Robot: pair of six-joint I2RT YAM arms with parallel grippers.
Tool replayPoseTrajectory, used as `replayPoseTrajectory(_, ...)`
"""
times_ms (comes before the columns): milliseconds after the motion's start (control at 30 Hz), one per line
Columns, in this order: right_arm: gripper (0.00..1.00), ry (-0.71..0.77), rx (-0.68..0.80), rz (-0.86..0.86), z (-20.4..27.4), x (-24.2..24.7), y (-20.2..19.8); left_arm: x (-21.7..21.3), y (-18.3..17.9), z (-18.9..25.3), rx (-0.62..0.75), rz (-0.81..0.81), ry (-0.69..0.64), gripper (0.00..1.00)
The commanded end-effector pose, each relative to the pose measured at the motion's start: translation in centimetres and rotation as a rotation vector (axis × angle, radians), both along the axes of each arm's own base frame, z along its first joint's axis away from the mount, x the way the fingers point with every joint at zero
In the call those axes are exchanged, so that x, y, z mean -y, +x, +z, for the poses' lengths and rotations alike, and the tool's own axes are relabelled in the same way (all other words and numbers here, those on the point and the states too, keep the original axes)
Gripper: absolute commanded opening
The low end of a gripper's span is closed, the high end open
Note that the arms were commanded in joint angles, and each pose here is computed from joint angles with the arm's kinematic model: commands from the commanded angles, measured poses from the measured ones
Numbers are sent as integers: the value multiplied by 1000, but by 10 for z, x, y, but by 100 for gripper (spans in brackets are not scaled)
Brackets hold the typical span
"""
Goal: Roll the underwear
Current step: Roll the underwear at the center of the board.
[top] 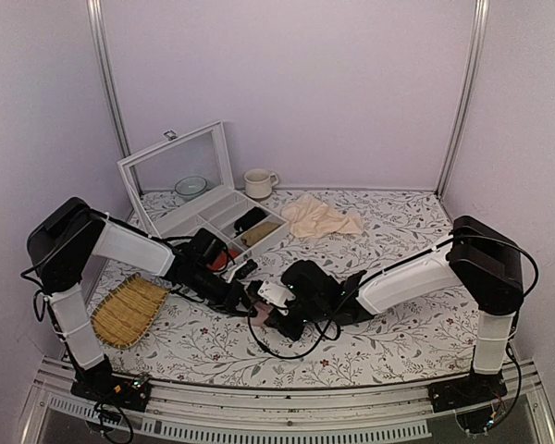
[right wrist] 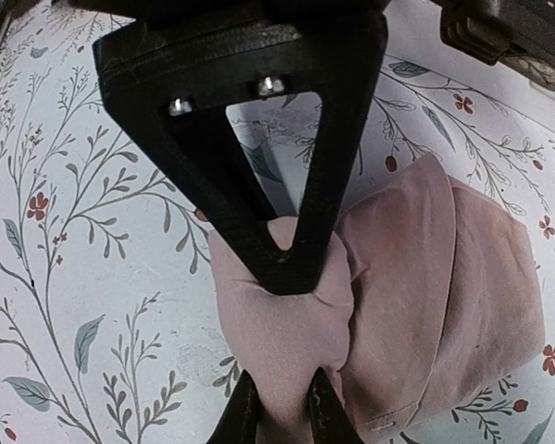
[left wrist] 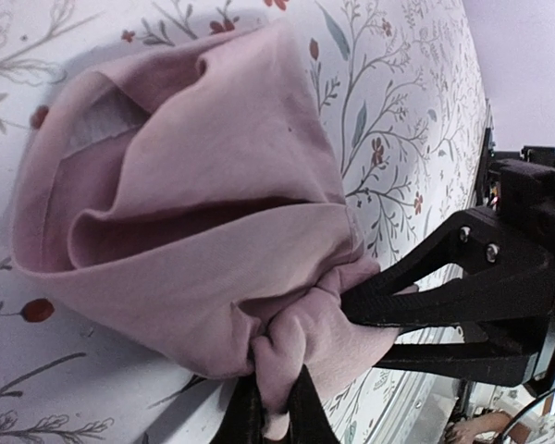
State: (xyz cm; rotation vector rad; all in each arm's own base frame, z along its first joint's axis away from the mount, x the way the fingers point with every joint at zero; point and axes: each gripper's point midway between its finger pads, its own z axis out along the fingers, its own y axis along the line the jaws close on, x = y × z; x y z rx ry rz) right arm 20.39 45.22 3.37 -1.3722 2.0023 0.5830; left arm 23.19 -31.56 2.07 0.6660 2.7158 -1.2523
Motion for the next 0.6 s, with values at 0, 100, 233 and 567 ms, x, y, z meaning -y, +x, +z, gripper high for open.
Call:
replayPoseTrajectory(0, 0, -36, -177, 41, -29, 6, -22, -15, 9, 0, -8, 60, 77, 15)
replayPoseTrajectory(100, 0, 2, -308, 42, -25, 7, -25, -18, 21, 20, 31, 95, 66, 30)
replayPoseTrajectory(233, 0, 23, -426, 41, -21, 7, -23, -22, 33, 40, 72, 134, 54, 40)
replayPoseTrajectory(567, 0, 17, -707, 29, -31, 2, -19, -29, 33, 49, 85, 188, 32, 40)
